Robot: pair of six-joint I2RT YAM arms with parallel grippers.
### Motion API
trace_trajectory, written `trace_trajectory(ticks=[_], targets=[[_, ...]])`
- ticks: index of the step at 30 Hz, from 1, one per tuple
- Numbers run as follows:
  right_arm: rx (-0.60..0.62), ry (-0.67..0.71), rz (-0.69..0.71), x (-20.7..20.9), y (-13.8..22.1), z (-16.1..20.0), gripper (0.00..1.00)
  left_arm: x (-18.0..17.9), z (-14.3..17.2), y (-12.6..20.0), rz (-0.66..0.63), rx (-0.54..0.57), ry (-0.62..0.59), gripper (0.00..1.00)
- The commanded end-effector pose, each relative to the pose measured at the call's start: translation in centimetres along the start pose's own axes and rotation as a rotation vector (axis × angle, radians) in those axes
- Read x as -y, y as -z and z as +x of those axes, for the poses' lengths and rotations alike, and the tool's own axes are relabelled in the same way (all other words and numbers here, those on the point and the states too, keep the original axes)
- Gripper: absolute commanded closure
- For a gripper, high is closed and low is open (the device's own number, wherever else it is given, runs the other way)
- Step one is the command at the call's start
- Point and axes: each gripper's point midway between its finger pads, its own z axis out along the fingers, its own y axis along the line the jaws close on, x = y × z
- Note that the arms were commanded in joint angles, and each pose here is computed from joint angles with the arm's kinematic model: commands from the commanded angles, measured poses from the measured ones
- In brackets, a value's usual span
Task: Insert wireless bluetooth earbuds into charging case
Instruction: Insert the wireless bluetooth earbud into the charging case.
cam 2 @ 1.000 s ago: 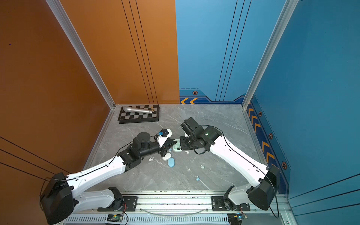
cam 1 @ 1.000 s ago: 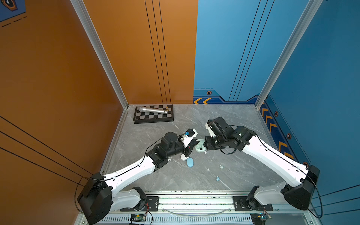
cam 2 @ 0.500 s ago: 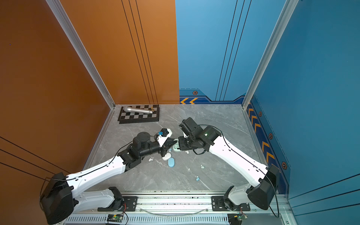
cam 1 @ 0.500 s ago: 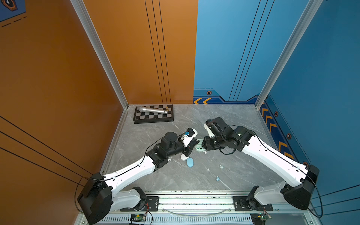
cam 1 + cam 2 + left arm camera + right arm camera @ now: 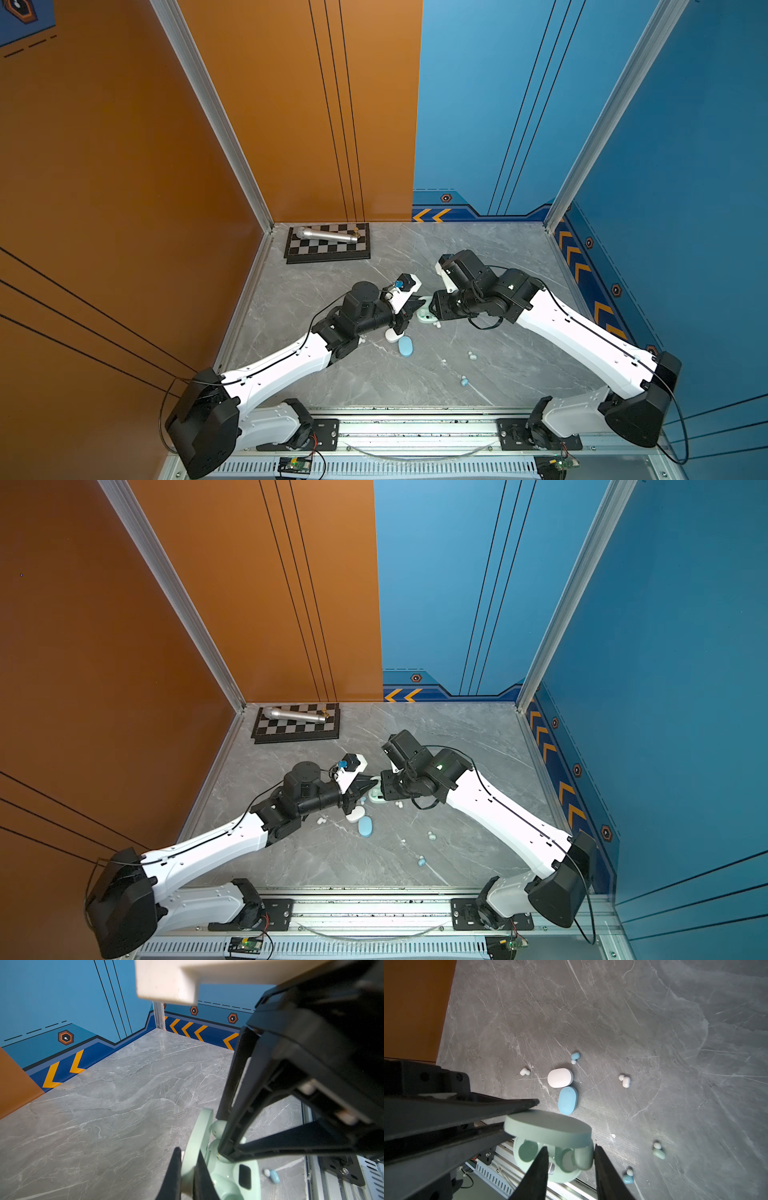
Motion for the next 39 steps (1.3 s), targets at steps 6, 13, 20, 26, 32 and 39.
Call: trace_trajectory(ticks=[6,13,20,26,32,39], targets=[[-0.005,0.006,-0.030,-0.9,0.3,-0.1,0.59,-0.1,-1.7,-0.1,-0.007,0.043,0.004,1.00],[0.013,0.010,-0.064,-1.5,0.8,-0.4,0.58,-0.1,-1.6,-0.1,-0.008,0.040,0.007,1.00],[0.015,0.007,-0.053,-1.3,0.6,-0.4,0.58,-0.1,-1.7,-0.1,-0.008,0.042,0.009,1.00],[0.029,0.005,-0.044,-1.2,0.7,-0.5,0.64,-0.2,-1.8,0.0,-0.014,0.046,0.013,1.00],[0.031,0.005,-0.035,-0.9,0.7,-0.5,0.73,-0.2,-2.2,0.0,-0.016,0.055,0.017,1.00],[0.041,0.007,-0.047,-1.1,1.1,-0.7,0.69,-0.3,-2.4,0.1,-0.023,0.059,0.019,1.00]])
